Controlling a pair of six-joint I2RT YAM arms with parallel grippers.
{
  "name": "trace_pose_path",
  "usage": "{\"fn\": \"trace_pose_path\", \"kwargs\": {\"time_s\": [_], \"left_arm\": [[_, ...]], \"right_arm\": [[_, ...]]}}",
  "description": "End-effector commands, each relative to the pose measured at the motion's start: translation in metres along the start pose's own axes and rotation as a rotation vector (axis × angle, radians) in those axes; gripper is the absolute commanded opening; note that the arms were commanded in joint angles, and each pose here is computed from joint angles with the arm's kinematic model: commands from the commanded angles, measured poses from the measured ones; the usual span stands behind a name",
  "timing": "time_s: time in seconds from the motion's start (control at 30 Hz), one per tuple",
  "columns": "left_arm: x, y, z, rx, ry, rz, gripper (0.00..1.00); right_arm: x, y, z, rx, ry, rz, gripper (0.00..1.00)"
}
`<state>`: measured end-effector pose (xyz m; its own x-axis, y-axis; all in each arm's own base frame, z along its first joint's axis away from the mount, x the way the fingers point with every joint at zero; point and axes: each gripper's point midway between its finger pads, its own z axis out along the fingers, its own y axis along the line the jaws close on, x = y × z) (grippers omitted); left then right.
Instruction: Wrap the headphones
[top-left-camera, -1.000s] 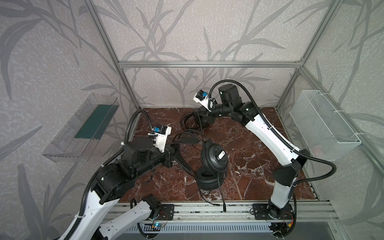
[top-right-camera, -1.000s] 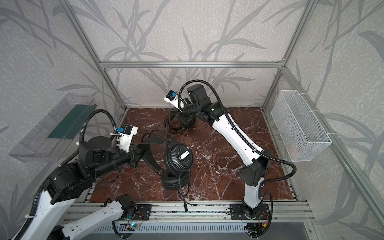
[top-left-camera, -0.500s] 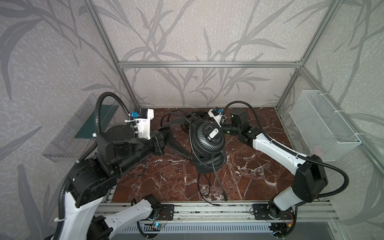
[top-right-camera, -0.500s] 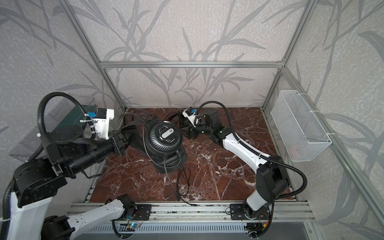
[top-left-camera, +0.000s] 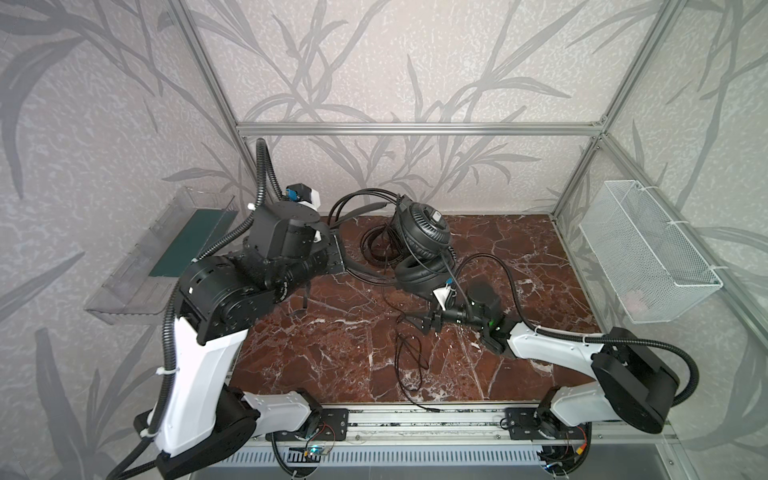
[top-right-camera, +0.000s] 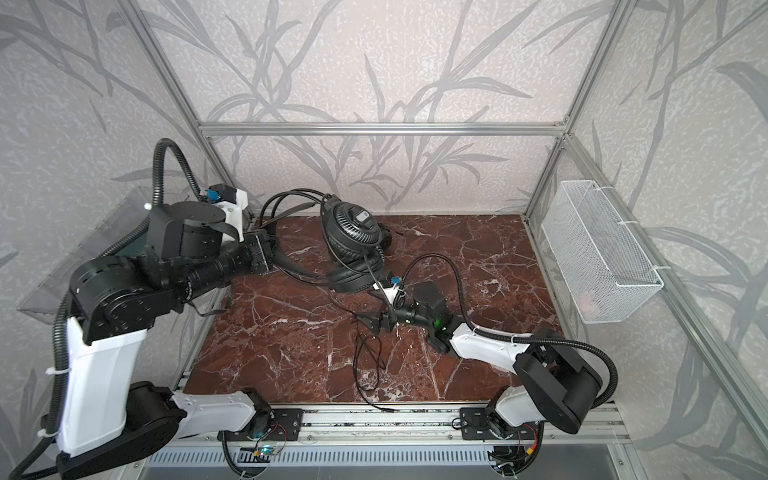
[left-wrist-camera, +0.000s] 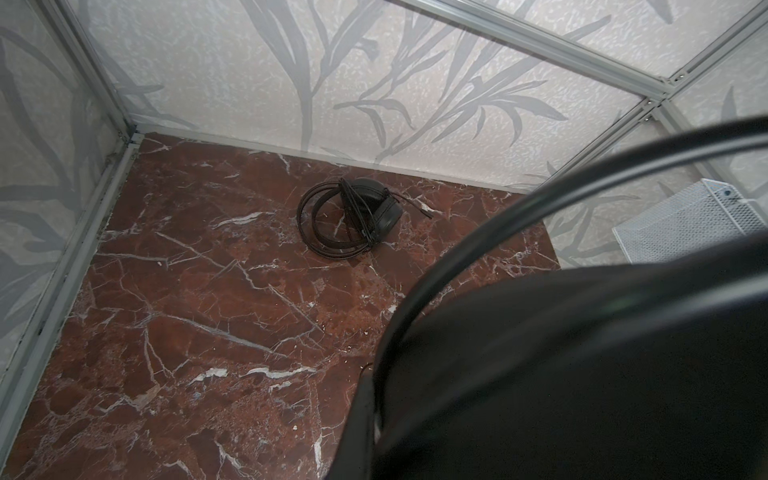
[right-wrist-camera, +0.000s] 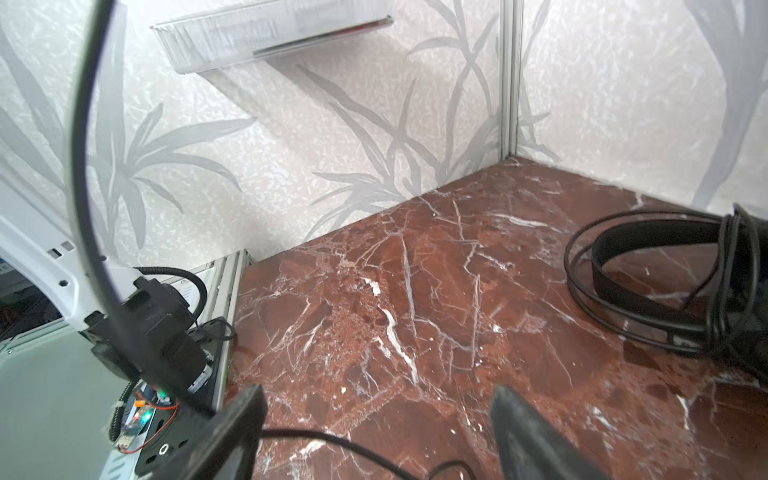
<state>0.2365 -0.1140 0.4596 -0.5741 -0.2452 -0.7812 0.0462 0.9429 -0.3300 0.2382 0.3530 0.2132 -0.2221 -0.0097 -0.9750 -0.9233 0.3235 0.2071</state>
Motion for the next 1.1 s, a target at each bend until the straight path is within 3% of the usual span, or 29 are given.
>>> {"fn": "trace_pose_path", "kwargs": {"time_s": [0.0, 0.17, 0.33, 0.63, 0.87, 1.07], "left_arm": [[-0.021, 0.002, -0.014, 0.010, -0.079, -0.080, 0.00], [-0.027, -0.001, -0.005, 0.009, -0.075, -0.064, 0.00], [-0.034, 0.007, -0.001, 0.001, -0.081, -0.138, 0.00], [-0.044, 0.011, -0.001, 0.006, -0.112, -0.195, 0.00], [-0.047, 0.012, 0.000, -0.003, -0.122, -0.217, 0.00], [-0.049, 0.012, 0.003, -0.013, -0.126, -0.222, 0.00]], "right_arm": [[-0.025, -0.010, 0.004, 0.087, -0.147, -0.052, 0.86], [-0.006, -0.025, 0.020, 0.103, -0.202, -0.054, 0.86], [0.019, -0.040, 0.031, 0.137, -0.177, -0.027, 0.82], [0.019, -0.074, -0.024, 0.396, -0.161, -0.063, 0.82], [0.016, -0.049, -0.046, 0.321, -0.217, -0.019, 0.83], [0.014, 0.009, -0.039, 0.213, -0.195, -0.137, 0.83]]}}
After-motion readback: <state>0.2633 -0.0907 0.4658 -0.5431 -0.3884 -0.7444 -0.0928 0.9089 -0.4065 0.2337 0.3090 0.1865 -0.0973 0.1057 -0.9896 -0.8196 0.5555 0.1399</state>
